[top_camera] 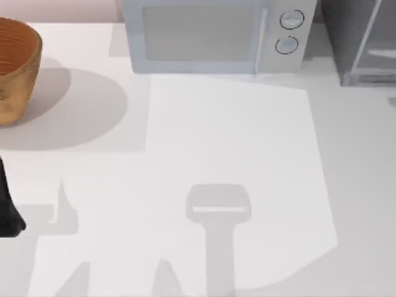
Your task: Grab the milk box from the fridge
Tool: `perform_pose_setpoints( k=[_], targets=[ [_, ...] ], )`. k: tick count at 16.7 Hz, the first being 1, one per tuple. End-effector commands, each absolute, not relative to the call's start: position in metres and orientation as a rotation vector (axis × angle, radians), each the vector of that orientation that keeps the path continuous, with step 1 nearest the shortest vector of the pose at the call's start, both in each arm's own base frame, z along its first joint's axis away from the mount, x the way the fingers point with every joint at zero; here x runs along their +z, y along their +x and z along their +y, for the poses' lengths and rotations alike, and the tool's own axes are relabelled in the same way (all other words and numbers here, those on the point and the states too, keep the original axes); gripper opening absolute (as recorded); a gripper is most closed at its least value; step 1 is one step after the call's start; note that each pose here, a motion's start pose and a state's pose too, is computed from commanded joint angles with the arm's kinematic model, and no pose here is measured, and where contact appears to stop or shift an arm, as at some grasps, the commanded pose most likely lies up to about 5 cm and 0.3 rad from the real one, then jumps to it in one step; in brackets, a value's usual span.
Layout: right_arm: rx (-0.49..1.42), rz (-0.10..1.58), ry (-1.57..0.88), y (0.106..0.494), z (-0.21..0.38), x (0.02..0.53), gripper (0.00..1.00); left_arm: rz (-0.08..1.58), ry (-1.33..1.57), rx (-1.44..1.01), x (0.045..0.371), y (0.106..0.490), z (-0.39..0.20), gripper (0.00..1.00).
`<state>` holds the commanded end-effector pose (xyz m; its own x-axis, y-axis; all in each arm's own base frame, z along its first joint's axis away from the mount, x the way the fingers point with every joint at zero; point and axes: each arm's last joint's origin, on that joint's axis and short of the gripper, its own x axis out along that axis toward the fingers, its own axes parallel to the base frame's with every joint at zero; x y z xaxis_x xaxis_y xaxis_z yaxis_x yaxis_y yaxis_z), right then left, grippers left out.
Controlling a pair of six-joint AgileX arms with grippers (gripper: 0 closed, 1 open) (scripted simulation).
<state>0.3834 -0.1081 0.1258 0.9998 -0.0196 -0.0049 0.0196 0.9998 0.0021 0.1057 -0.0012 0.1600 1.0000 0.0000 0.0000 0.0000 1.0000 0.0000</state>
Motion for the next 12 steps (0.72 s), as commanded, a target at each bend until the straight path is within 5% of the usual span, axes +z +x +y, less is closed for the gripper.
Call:
perform_pose_setpoints(
  k=[6,12],
  targets=[
    [-0.119,0.0,0.043,0.34,-0.106,0.194,0.0,0.0,0.0,0.0,0.16,0.106,-0.001,1.0],
    [-0.186,0.0,0.077,0.232,-0.064,0.249,0.0,0.0,0.0,0.0,0.16,0.106,-0.001,1.0]
  ],
)
